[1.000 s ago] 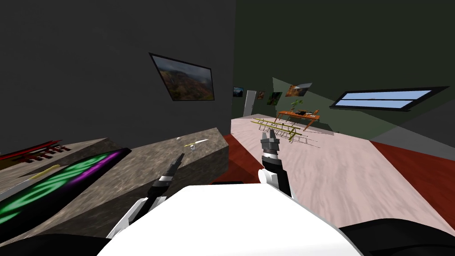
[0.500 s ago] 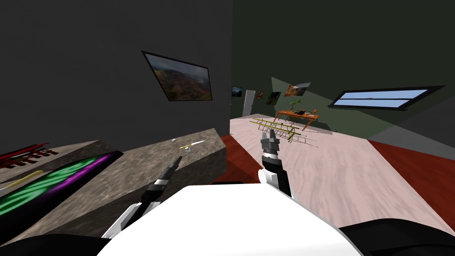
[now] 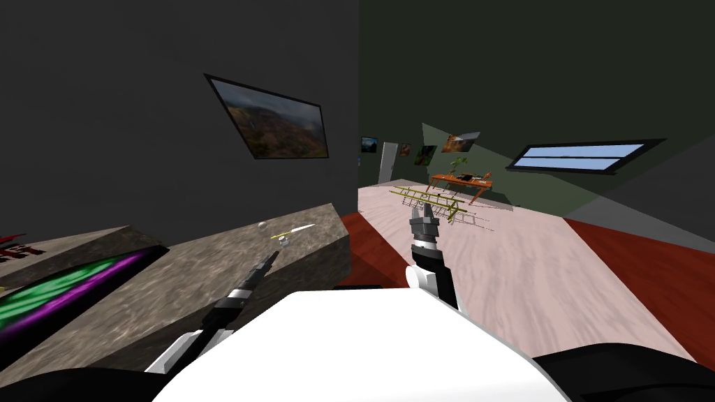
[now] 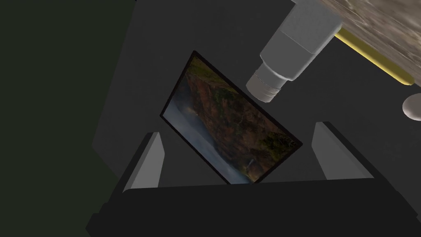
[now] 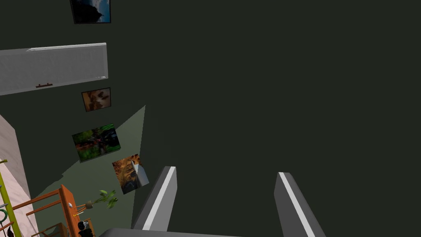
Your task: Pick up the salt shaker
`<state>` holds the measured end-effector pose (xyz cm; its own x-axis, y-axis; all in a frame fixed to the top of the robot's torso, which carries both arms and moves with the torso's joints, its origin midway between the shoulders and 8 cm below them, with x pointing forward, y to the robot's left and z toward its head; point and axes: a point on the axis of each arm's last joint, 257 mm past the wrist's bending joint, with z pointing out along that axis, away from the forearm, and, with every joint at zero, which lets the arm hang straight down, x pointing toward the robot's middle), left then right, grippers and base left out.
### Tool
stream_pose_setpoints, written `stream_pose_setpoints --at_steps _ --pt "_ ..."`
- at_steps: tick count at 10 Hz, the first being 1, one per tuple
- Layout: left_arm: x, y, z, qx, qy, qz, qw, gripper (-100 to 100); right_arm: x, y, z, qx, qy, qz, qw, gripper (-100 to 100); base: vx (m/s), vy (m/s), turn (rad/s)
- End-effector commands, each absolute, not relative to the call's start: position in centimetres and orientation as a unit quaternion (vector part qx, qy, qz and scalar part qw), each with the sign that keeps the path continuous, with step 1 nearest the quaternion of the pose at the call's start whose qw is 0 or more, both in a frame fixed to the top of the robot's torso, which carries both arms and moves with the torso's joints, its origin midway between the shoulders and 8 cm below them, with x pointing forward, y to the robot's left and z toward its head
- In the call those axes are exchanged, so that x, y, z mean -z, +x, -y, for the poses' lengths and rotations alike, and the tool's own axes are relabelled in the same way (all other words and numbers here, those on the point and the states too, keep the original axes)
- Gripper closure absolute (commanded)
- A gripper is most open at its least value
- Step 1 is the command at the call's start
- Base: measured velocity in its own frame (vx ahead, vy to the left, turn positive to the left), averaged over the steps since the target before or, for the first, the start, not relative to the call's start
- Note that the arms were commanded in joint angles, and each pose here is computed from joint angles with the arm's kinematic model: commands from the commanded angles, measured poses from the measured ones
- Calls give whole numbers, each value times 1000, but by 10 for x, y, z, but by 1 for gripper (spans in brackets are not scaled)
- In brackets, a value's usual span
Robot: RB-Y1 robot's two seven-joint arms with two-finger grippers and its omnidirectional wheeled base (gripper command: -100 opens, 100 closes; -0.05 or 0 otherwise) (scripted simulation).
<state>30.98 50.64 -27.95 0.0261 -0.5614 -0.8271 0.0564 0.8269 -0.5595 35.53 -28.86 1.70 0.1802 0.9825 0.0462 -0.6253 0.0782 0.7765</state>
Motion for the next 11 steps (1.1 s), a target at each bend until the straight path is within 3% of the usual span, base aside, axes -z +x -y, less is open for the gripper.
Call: stream_pose_setpoints --at_steps 1,11 --pt "290 303 -518 211 -196 -671 683 -100 -17 355 289 -585 344 -260 687 0 75 -96 -28" --pt "310 262 -597 123 -185 -730 646 -100 -17 355 289 -585 344 -260 687 0 56 -56 -47"
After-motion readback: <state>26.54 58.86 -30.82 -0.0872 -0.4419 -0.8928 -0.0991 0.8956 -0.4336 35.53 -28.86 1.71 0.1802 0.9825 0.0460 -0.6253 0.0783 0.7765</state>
